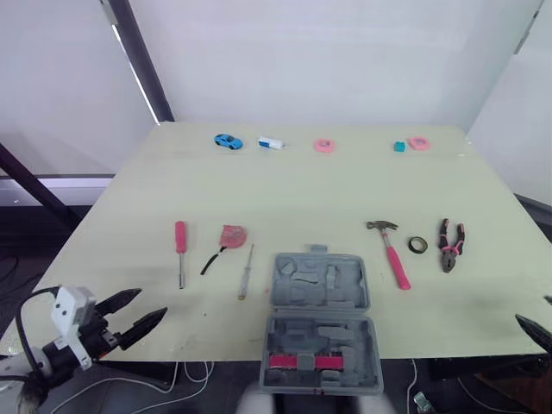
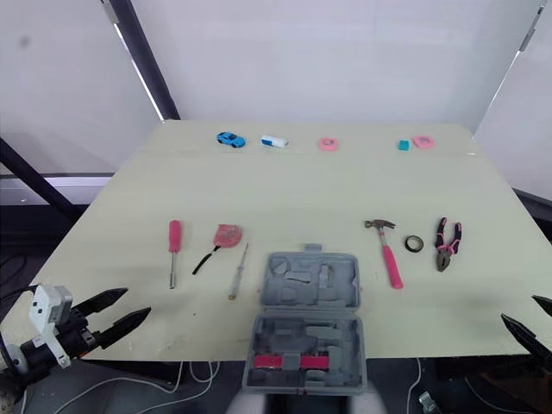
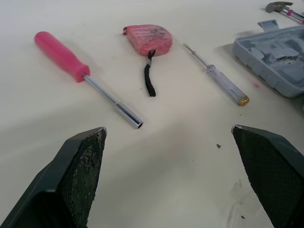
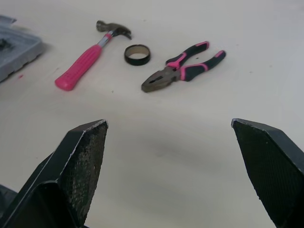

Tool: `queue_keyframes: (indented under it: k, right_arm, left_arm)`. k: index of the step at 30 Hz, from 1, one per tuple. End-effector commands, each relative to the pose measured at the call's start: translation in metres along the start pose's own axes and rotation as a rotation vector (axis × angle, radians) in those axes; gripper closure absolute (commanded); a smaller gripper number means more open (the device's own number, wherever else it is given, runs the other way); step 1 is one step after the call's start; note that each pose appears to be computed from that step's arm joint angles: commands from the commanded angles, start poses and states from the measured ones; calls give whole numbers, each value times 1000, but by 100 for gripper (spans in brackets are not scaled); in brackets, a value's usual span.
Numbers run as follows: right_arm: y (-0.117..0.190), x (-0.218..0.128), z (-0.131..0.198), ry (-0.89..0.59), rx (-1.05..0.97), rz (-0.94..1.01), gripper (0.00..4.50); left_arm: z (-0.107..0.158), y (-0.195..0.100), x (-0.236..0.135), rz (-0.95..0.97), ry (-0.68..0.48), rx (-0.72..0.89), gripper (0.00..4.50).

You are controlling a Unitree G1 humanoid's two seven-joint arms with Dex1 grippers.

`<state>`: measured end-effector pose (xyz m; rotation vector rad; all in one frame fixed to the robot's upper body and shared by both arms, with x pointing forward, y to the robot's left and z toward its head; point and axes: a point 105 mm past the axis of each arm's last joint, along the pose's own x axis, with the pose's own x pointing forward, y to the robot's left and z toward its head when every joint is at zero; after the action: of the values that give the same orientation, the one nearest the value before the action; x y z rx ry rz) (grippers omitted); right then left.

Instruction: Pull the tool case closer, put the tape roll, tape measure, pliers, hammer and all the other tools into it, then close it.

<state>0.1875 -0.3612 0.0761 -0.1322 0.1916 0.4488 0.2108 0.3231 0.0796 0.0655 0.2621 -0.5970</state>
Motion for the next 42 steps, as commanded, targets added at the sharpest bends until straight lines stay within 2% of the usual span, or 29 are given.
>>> queue_keyframes:
  k: [1,6,13,21,28,31,42]
  right_arm:
    - [9,12,17,-2,-31,69,10]
    - [27,45,41,49,-93,211,10]
    - [25,95,70,292,-341,329,10]
    - [27,148,96,467,-529,497,10]
    - [23,181,89,667,-773,563,10]
    - [23,190,87,705,-814,583,10]
    - [21,218,60,895,-945,630,10]
  left_arm:
    - [21,-9,11,-95,-21,60,0]
    - [47,-30,42,-272,-64,125,0]
    - [74,-63,79,-512,-133,128,0]
    - [105,-100,104,-669,-214,181,0]
    - [124,-126,106,-733,-272,225,0]
    - [128,-133,105,-739,-282,237,0]
    - [122,-149,99,-746,-269,291,0]
